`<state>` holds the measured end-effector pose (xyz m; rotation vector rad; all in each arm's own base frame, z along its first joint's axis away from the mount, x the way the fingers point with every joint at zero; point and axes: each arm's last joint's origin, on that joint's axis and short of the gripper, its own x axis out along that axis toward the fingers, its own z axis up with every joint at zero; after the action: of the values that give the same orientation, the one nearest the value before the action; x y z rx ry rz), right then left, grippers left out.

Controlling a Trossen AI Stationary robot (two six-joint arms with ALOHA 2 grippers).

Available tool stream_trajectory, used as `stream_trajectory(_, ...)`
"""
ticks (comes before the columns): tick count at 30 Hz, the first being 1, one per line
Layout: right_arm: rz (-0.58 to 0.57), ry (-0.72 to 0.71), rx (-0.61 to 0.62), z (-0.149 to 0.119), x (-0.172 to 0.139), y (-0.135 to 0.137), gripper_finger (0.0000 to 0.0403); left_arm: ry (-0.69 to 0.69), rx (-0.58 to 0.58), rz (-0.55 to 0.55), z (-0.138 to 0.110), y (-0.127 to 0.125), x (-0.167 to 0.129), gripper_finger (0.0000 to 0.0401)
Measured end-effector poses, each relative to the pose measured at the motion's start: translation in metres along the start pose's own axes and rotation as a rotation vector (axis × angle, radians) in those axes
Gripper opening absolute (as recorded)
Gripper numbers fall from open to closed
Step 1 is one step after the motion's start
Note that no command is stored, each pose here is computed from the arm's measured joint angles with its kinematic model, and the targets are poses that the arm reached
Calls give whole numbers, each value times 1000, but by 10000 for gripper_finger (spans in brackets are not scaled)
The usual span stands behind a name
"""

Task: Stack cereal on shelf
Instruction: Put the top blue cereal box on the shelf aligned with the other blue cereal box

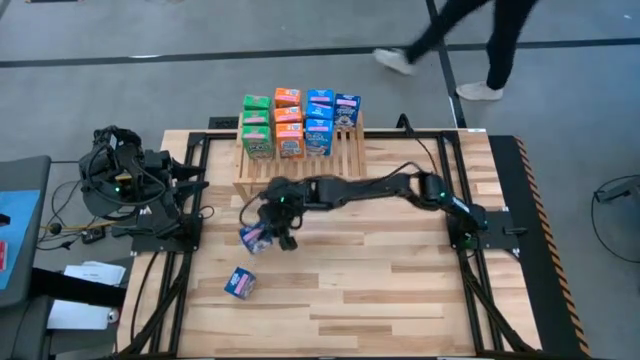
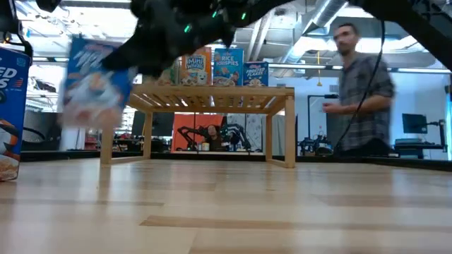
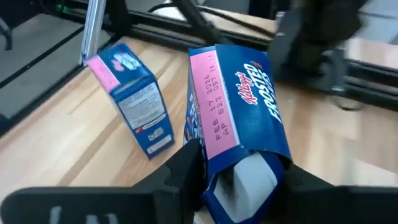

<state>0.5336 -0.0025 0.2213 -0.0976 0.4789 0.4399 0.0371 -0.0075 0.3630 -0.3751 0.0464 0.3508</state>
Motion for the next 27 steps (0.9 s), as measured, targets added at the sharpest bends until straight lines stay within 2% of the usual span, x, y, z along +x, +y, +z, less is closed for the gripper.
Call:
stream_trajectory(3,-26,4,13,25,-38,-3,135,0,-3,0,0,0,0,250)
stream_trajectory(8,-93,-2,32,71,-124,0,134,0,-12,0,0,0,0,250)
stream_trajectory(15,-243,54,-5,101,-237,21,134,-26,-18,22,1,1,0,250)
stream_trajectory(20,-415,93,-14,101,-313,18,134,-61,-43,49,2,1,0,250)
stream_trajectory(27,-637,122,56,68,-389,-3,134,-168,-51,136,5,4,-1,250)
